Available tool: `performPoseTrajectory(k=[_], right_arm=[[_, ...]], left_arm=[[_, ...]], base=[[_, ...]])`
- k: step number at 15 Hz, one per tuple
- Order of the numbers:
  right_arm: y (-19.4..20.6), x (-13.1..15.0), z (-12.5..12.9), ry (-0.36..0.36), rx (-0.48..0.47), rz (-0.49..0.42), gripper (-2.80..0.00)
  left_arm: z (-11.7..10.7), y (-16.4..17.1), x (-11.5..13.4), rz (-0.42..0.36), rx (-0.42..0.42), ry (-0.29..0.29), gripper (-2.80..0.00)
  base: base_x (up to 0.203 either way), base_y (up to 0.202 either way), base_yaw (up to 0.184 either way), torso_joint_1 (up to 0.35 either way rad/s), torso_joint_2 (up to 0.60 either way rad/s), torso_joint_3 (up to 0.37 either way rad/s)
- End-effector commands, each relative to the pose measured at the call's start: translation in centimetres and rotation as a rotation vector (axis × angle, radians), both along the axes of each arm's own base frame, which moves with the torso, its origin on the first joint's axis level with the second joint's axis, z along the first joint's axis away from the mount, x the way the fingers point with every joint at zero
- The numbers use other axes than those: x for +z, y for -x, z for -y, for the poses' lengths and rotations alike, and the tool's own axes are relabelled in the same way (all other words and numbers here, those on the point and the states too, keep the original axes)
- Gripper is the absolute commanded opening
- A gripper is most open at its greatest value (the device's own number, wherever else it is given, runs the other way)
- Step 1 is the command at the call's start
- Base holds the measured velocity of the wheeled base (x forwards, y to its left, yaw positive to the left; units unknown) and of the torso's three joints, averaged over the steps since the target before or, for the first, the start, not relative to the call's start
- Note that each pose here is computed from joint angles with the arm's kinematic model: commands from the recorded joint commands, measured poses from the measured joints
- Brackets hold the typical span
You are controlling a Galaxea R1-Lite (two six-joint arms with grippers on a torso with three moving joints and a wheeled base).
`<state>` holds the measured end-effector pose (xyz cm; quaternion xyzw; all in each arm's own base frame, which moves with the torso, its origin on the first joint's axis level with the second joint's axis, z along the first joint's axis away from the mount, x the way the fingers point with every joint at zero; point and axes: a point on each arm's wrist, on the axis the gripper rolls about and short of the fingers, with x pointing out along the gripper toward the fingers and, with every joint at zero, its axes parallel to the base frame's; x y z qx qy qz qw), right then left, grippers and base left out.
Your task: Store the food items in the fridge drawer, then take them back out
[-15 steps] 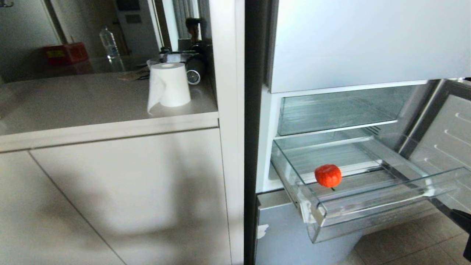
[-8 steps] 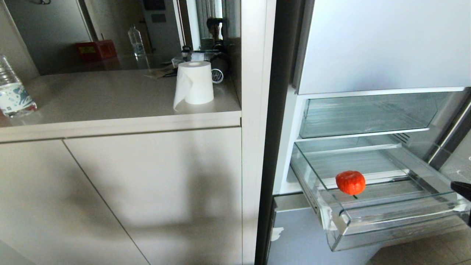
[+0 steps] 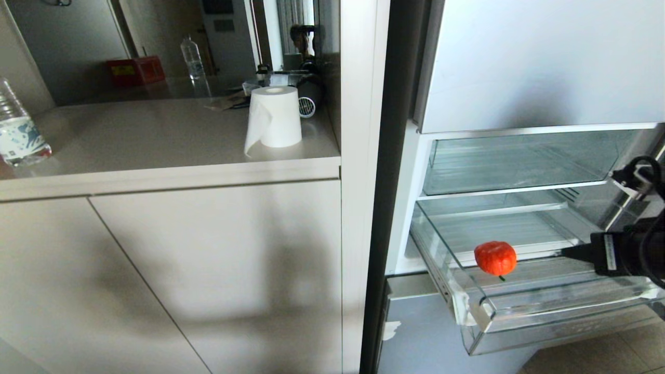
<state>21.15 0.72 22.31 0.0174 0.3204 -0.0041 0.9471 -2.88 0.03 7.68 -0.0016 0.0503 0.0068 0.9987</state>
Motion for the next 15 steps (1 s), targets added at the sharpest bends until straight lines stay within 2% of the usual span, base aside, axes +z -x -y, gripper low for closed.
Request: performPoseTrajectory(k=[1, 10, 12, 15], right_arm=[[-2.7, -1.5, -0.2, -0.016, 0.025, -0.060, 0.00], [-8.6, -5.5, -1.6, 0.001, 0.064, -0.196, 0.00], [-9.7, -7.0, -2.0, 0.031, 0.047, -0.238, 0.00], [-11.2, -8.1, -2.5, 0.062, 0.026, -0.199, 0.00]], left_arm=[[0.0, 0.0, 0.0, -0.001, 0.000, 0.001, -2.80], [0.0, 0.0, 0.0, -0.001, 0.000, 0.001, -2.80], [0.0, 0.0, 0.0, 0.001, 0.000, 0.001, -2.80], [0.0, 0.0, 0.0, -0.001, 0.000, 0.001, -2.80]], base=[[0.000, 0.000, 0.000, 0.000, 0.00, 0.000], [0.000, 0.000, 0.000, 0.000, 0.00, 0.000], [0.000, 0.000, 0.000, 0.000, 0.00, 0.000], [0.000, 0.000, 0.000, 0.000, 0.00, 0.000]])
